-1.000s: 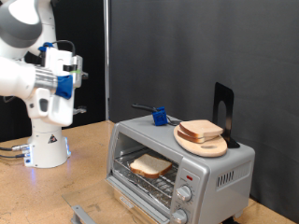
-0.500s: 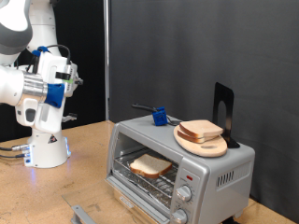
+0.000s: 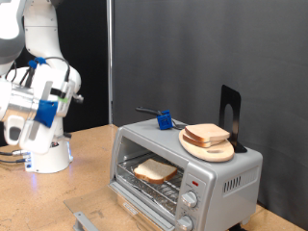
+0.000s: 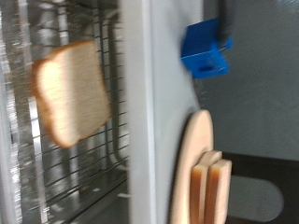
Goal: Make a piece of toast with the oven
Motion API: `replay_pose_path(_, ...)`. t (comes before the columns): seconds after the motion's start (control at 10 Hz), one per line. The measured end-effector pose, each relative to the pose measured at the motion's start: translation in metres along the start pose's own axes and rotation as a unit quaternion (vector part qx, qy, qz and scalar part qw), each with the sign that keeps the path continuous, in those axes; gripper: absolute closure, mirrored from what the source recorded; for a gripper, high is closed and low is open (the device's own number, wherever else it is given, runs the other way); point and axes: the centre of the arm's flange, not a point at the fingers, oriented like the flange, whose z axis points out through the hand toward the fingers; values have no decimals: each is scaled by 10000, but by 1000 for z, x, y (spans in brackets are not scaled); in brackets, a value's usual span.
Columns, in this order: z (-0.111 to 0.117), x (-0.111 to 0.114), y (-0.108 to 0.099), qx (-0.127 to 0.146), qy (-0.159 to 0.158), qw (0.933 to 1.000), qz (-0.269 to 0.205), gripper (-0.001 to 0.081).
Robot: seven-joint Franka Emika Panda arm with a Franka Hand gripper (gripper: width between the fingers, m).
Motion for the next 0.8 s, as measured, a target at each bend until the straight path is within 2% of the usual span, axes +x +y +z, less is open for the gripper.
replay_pose_path(0.3,-8,34,18,-317,40,9995,-47,124)
replay_pose_path(0.4,-9,42,25,-346,21,9994,-65,124)
replay_pose_path(0.8,-10,49,32,-315,-118,9994,-49,124)
